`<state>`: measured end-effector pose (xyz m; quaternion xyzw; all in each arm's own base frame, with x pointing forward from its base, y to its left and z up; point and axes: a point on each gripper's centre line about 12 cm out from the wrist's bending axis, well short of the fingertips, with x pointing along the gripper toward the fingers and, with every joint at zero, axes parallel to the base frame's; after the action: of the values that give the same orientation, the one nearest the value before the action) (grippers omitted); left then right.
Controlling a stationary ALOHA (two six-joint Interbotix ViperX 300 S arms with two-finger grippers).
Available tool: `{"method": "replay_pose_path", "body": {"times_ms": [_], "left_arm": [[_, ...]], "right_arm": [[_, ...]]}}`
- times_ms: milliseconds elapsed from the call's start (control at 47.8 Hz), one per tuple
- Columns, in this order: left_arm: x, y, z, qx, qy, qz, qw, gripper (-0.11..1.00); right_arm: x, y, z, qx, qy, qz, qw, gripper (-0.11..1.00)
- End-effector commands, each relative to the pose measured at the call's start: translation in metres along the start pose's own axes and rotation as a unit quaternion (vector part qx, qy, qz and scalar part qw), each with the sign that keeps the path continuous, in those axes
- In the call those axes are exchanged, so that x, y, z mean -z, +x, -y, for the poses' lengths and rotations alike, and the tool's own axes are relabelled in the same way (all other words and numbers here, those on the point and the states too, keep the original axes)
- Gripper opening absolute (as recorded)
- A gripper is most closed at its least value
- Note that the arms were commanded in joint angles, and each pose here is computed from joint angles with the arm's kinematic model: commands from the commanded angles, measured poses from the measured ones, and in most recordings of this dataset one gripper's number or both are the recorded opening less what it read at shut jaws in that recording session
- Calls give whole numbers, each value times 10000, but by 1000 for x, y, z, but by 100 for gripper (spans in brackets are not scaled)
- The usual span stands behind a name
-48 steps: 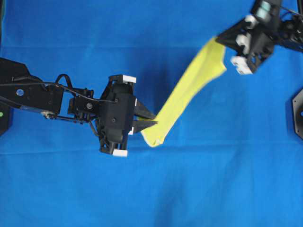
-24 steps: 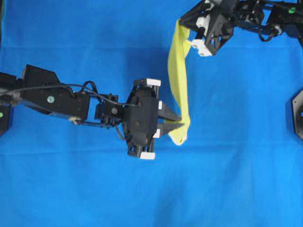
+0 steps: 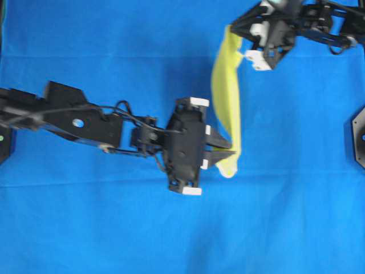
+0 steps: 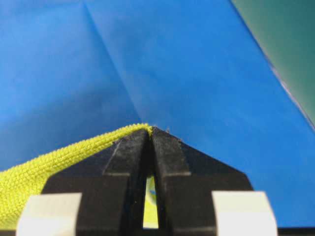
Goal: Fold the yellow towel.
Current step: 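Rotate the held towel strip vertical, right gripper moving to the top, then lay the strip down vertically and open both grippers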
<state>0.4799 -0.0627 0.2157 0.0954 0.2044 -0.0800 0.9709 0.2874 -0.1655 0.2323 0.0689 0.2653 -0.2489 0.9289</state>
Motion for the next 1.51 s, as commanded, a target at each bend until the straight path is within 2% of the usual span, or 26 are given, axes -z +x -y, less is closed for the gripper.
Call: {"method": "replay_pose_path", "body": {"times_ms": [0, 230, 398, 482, 565, 691, 963, 1047, 1173, 1487], "left_arm": [[-34, 8, 30, 253, 262, 436, 9984, 3], [-39, 48, 32, 237, 321, 513, 9979, 3], [-28, 60, 34, 253, 307, 383, 9985, 3], [-18, 58, 33, 256, 164, 262, 9992, 3], [-6, 54, 34, 277, -70, 142, 9995, 3], [13, 44, 39, 321, -227, -35, 9992, 3], [52, 15, 47, 351, -1121, -286, 9927, 3], [59, 9, 48, 351, -1291, -338, 9904, 3], [63, 6, 48, 345, -1426, -365, 9885, 3], [58, 10, 48, 346, -1421, -304, 9888, 3]], "right_arm": [[-5, -21, 26, 354, 190, 281, 9988, 3], [19, -50, 32, 503, 254, 18, 9984, 3], [29, -46, 33, 516, 184, -193, 9983, 3], [32, -34, 34, 505, 187, -277, 9982, 3], [35, -20, 34, 479, 180, -338, 9981, 3], [34, 12, 26, 328, 94, -335, 9989, 3], [19, 70, 1, -11, -141, -299, 9995, 3], [15, 78, -4, -62, -183, -298, 9994, 3], [14, 81, -7, -94, -204, -298, 9993, 3], [19, 81, -16, -197, -288, -357, 9988, 3]]}}
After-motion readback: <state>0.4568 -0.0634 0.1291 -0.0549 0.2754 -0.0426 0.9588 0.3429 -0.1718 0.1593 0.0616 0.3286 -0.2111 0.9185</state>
